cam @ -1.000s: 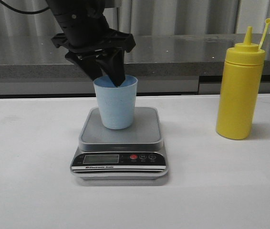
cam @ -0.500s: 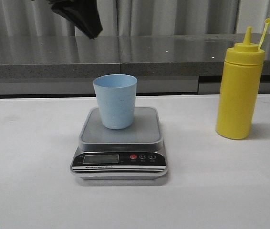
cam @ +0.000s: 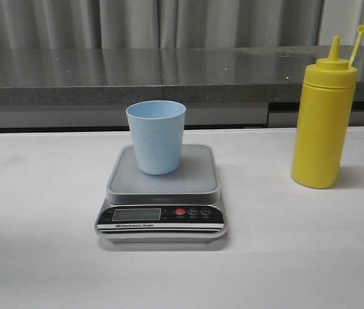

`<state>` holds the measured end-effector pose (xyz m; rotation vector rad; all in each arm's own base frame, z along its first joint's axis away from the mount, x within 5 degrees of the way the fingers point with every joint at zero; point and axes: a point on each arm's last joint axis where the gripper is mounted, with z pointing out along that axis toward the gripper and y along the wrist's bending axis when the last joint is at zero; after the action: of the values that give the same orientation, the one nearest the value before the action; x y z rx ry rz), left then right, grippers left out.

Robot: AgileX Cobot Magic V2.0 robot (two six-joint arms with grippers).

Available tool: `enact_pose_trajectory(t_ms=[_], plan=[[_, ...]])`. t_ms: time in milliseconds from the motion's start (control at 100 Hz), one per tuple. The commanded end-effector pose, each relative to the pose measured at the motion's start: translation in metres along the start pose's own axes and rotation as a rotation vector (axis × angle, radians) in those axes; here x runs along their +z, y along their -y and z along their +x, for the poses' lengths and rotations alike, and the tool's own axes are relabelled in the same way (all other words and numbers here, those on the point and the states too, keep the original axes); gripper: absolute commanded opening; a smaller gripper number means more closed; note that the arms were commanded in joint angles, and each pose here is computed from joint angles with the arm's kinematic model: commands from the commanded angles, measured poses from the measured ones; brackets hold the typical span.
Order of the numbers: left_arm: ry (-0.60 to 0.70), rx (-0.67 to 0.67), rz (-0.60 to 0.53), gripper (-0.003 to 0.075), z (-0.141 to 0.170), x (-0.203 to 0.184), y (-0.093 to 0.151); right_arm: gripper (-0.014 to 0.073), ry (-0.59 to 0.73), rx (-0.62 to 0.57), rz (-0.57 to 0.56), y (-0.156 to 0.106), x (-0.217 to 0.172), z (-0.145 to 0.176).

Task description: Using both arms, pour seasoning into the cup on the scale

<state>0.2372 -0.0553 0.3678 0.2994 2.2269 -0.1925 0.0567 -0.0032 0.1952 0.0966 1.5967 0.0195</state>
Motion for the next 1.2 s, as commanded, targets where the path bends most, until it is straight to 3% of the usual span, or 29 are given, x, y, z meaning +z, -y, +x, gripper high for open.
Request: enact_pose_trajectory(t_ms=[0, 330, 750, 1190], plan=[[0.159, -0.04, -0.031, -0.002, 0.003, -0.032, -0.005, -0.0067, 0.112, -0.009, -0.013, -0.002, -0.003, -0.014], [0.33, -0.056, -0.083, -0.002, 0.077, -0.086, -0.002, -0.0067, 0.131, -0.009, -0.017, -0.002, -0.003, -0.016], [0.482, -0.039, -0.09, -0.002, 0.164, -0.108, 0.009, -0.0067, 0.213, -0.009, -0.034, -0.004, -0.005, -0.023], [0.537, -0.071, -0.053, -0.002, 0.179, -0.113, 0.013, -0.0067, 0.11, 0.001, 0.0, -0.004, -0.008, -0.06]])
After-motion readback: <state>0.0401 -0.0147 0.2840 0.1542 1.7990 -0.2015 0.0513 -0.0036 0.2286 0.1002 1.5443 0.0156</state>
